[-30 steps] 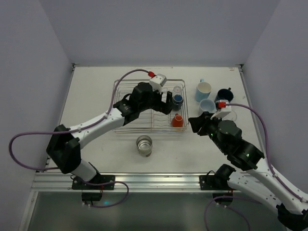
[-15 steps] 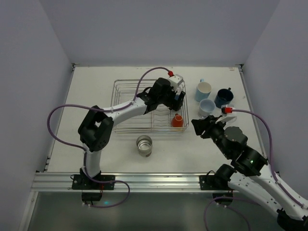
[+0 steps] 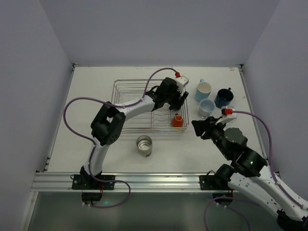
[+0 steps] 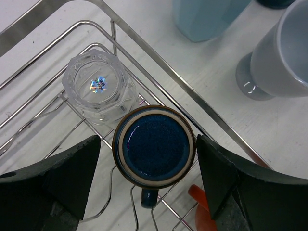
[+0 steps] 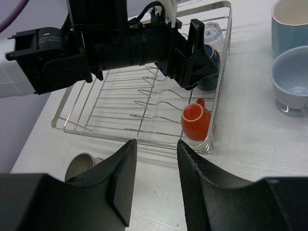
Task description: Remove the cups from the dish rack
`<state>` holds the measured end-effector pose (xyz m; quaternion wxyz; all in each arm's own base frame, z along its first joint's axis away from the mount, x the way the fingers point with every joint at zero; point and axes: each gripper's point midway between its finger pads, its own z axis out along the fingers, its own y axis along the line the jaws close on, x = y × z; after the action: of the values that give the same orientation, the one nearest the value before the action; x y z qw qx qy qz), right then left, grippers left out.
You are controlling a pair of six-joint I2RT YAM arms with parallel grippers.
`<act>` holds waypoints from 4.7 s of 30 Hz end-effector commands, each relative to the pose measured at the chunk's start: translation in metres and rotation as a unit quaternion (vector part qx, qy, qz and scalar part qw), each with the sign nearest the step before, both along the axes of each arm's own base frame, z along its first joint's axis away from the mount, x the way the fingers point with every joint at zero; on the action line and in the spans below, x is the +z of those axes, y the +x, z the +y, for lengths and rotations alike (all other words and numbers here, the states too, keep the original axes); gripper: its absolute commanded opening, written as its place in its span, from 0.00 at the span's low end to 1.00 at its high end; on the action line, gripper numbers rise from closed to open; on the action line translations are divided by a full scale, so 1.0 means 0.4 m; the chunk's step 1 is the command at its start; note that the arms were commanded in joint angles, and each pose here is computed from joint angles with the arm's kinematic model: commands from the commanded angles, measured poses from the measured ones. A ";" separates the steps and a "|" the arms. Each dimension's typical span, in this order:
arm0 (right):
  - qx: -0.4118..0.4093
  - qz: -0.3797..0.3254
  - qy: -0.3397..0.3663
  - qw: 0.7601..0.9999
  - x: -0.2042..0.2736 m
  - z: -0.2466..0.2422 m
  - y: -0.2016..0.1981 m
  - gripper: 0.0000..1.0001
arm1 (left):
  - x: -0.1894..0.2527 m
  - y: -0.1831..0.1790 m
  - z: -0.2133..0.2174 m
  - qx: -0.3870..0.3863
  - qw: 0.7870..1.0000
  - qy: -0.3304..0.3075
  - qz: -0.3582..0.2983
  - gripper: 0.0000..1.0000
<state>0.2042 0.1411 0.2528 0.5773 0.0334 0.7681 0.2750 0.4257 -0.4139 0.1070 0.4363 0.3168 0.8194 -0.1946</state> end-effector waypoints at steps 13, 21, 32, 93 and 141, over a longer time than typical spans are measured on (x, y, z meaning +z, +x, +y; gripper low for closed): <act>-0.001 -0.018 0.025 1.000 0.044 0.009 0.009 0.46 | 0.031 0.024 -0.018 -0.009 0.999 0.008 -0.030 0.30; 0.056 -0.022 0.058 0.996 0.069 0.080 0.005 0.68 | 0.278 -0.025 0.017 0.003 0.994 -0.079 -0.079 0.15; 0.144 -0.116 0.156 0.970 0.184 0.161 -0.023 0.68 | 0.568 -0.168 0.087 0.005 0.964 -0.247 -0.094 0.12; 0.288 -0.022 0.131 0.948 0.096 0.294 -0.080 0.00 | 0.584 -0.486 0.360 0.024 0.927 -0.374 -0.031 1.00; 0.211 0.256 -0.273 0.903 -0.382 0.419 -0.150 0.50 | 0.499 -0.471 0.650 0.193 0.953 -0.172 -0.156 1.00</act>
<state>0.1383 0.2976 0.0671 0.2328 -0.2392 0.9364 0.1084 0.2358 -0.1467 0.2992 0.6332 0.0934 0.7473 -0.1786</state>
